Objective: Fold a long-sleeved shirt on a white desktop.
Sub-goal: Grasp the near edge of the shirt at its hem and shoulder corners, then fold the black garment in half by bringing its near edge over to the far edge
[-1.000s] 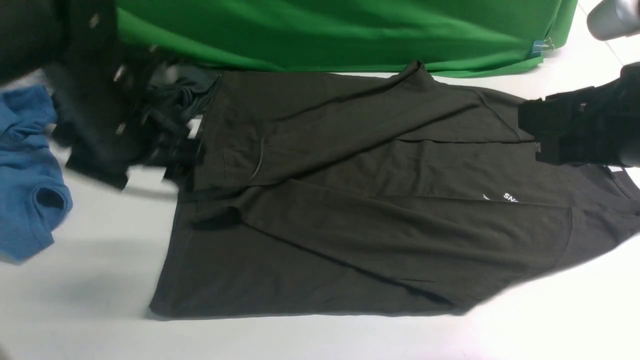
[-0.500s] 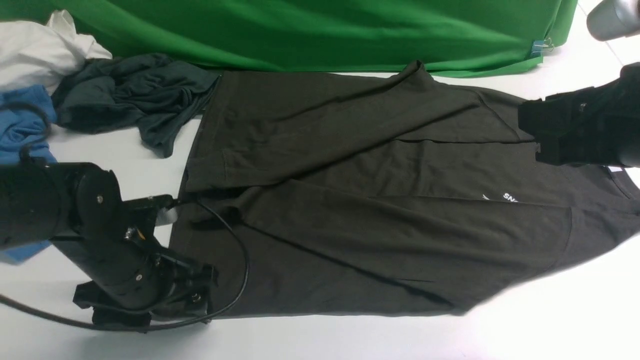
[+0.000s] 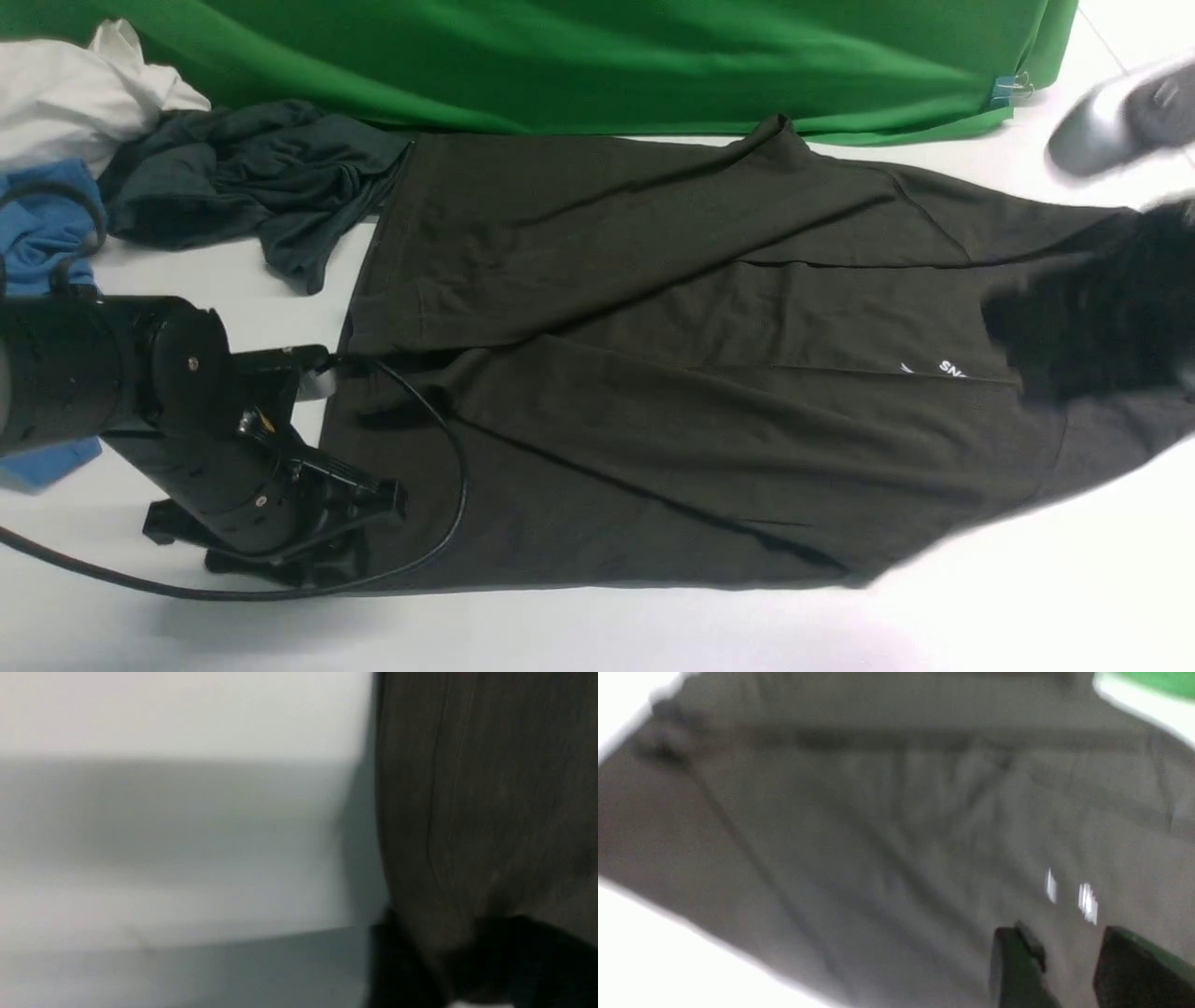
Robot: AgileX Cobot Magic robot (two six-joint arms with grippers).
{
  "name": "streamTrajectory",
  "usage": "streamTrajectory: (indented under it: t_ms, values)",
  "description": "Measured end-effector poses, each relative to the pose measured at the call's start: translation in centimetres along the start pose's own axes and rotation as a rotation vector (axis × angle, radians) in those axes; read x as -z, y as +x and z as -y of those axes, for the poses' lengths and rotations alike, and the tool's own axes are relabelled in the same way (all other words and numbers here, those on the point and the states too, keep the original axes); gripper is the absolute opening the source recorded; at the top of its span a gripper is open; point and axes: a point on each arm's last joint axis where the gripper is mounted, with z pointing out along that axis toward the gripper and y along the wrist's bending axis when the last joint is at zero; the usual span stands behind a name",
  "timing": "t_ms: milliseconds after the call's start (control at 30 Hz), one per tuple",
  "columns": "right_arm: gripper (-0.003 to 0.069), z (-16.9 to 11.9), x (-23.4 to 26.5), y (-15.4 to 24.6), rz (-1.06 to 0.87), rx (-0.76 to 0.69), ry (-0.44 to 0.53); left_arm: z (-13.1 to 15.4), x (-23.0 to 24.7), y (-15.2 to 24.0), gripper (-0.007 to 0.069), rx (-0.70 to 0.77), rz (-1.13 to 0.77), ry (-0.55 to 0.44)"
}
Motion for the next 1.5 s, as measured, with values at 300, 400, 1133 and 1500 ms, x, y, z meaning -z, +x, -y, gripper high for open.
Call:
streamTrajectory:
  t_ms: [300, 400, 1133, 1500]
  values:
    - [0.0541, -1.5, -6.7, 2.0, -0.382, 0.268, -0.086, -1.2, 0.0, -0.4, 0.0048, 0.018, 0.014, 0.021]
    - [0.0531, -2.8, -9.4, 2.3, -0.421, 0.354, -0.125, -1.2, 0.0, -0.5, 0.0048, 0.031, 0.016, 0.03]
    - [0.005, -4.2, -14.8, 4.2, -0.565, 0.336, -0.148, -1.3, 1.6, 0.2, 0.0046, -0.017, 0.063, 0.019]
    - [0.005, -4.5, -7.2, 3.9, -0.467, 0.263, -0.208, -1.3, 7.4, 4.2, 0.0046, -0.06, 0.15, 0.035]
